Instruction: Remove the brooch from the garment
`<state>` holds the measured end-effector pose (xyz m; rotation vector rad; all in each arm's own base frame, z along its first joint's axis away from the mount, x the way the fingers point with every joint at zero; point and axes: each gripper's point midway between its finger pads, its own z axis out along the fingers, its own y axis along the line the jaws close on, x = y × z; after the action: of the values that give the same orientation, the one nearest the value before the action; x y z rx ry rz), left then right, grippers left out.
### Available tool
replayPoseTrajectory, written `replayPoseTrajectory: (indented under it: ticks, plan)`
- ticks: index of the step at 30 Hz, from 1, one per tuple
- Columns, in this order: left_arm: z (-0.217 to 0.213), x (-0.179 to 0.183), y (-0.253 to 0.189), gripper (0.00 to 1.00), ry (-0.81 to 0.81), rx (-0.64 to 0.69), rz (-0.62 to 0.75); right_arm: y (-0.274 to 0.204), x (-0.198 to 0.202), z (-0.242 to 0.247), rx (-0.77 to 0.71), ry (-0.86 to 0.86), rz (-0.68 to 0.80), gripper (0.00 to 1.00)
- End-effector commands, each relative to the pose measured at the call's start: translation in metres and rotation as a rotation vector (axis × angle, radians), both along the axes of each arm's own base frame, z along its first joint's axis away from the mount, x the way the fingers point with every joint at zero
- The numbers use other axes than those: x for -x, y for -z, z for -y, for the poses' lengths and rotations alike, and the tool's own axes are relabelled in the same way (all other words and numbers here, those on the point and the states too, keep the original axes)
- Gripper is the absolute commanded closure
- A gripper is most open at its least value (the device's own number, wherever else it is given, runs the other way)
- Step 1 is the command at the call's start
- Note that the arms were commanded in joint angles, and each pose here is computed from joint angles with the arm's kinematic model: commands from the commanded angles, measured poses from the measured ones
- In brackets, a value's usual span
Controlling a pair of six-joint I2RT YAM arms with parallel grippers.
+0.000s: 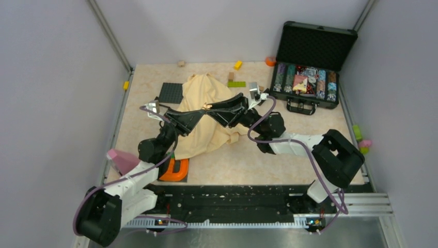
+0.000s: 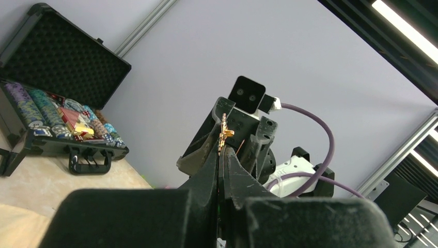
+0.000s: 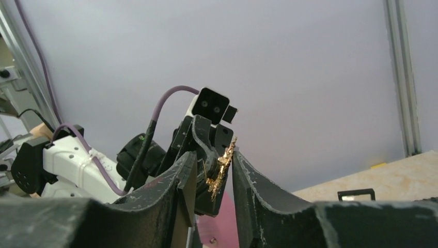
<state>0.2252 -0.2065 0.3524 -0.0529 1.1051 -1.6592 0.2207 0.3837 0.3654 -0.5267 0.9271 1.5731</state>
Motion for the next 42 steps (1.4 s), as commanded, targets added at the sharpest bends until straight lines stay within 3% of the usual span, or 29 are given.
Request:
replayPoseTrajectory:
  ticks: [1,13,19,22,36,42]
  plan:
    - [-0.001,0.01,-0.016,1.0,0.017,0.024,0.072,-0.021,0.009,-0.004,-0.044,-0.024,0.057,0.71]
    - [0.0,0.016,-0.017,1.0,0.003,-0.006,0.141,-0.018,0.011,-0.003,-0.05,-0.034,0.035,0.92]
    - [0.0,0.024,-0.02,1.0,-0.044,-0.071,0.267,-0.011,0.007,-0.006,-0.016,0.011,0.014,0.94]
    - [0.0,0.036,-0.026,1.0,-0.064,-0.078,0.364,-0.007,-0.001,-0.005,-0.005,0.052,-0.017,1.0]
    - [-0.008,0.071,-0.045,1.0,-0.116,-0.072,0.593,0.007,0.0,-0.004,0.039,0.051,-0.044,1.0]
    - [-0.013,0.07,-0.046,1.0,-0.151,-0.052,0.583,0.01,-0.006,0.007,0.006,0.101,-0.088,1.0]
